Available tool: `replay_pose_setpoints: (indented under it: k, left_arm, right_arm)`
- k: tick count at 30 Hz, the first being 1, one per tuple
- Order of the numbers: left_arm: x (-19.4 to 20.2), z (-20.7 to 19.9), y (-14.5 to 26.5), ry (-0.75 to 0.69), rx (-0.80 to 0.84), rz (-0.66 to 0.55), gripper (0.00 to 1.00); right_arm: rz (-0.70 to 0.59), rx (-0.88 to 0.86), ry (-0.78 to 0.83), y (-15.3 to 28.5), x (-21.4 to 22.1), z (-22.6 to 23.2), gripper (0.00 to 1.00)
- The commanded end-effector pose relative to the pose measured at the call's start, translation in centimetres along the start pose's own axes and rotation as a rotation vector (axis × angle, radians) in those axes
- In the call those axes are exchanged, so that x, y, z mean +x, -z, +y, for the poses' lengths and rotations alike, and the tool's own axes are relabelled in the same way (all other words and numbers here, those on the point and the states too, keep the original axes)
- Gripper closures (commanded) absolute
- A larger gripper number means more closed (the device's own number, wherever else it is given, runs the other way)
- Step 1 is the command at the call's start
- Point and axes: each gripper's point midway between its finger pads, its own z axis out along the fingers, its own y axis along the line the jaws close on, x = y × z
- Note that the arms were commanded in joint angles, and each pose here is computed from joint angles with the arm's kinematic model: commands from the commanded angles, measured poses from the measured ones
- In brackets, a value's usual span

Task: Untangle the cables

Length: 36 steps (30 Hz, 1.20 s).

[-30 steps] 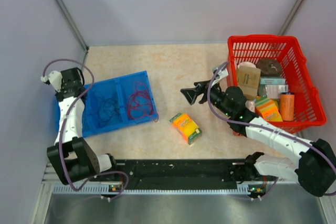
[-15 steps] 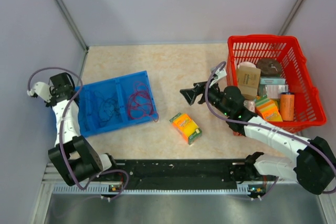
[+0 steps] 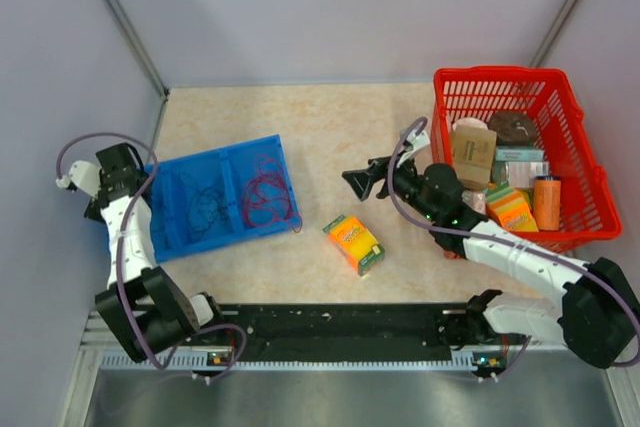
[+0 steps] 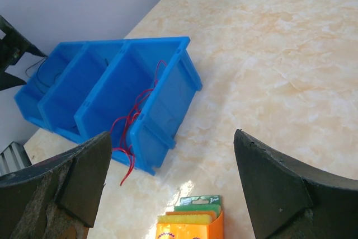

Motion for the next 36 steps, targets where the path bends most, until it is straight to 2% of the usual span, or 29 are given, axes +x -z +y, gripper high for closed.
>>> replay_pose_setpoints:
  k: [1, 3, 8, 9, 12, 14, 16, 19, 21, 23, 28, 31, 36]
  left_arm:
    - [-1.9, -2.2, 3.9, 0.057, 0.168, -0.002, 0.06]
    - [-1.8, -3.7, 5.7, 0.061, 0.261, 0.007, 0.04]
    - [-0.7, -8.5, 11.1, -0.061, 0.468, -0.047, 0.02]
    - [0.1, -9.9, 12.4, -0.105, 0.534, -0.048, 0.02]
    - [3.6, -14.2, 16.2, -0.287, 0.757, -0.003, 0.12]
    - [6.4, -15.9, 19.0, -0.406, 0.883, 0.047, 0.12]
    - [8.2, -17.1, 22.2, -0.473, 1.024, 0.064, 0.12]
    - [9.1, -17.8, 28.4, -0.493, 1.280, 0.044, 0.11]
    - [9.7, -17.7, 33.7, -0.508, 1.501, 0.063, 0.11]
    - [9.4, -17.1, 37.9, -0.509, 1.655, 0.057, 0.11]
    - [6.5, -12.4, 49.3, -0.467, 2.124, 0.008, 0.10]
    - [3.4, -8.4, 54.1, -0.377, 2.351, -0.061, 0.07]
    - [-1.4, -2.5, 58.1, -0.242, 2.562, -0.181, 0.03]
  right_arm:
    - [-0.037, -0.020, 0.020, -0.6, -1.4, 0.4, 0.11]
    - [-0.026, -0.015, 0.019, -0.8, -1.2, 0.4, 0.11]
    - [-0.004, 0.015, 0.022, -1.1, -0.9, -0.2, 0.11]
    - [0.001, 0.024, 0.025, -1.1, -0.8, -0.3, 0.11]
    - [0.011, 0.055, 0.033, -1.1, -0.8, -0.9, 0.11]
    - [0.018, 0.076, 0.042, -1.0, -1.0, -1.1, 0.11]
    - [0.032, 0.099, 0.047, -0.7, -1.5, -1.2, 0.11]
    - [0.046, 0.179, 0.064, 0.6, -3.3, -1.8, 0.11]
    - [0.035, 0.211, 0.077, 2.2, -5.2, -1.5, 0.11]
    - [0.038, 0.242, 0.095, 4.3, -6.7, -1.3, 0.10]
    - [-0.039, 0.368, 0.143, 11.7, -12.5, -1.1, 0.07]
    - [-0.179, 0.415, 0.165, 17.5, -16.7, -0.6, 0.04]
    - [-0.446, 0.378, 0.188, 26.4, -22.2, 1.5, 0.01]
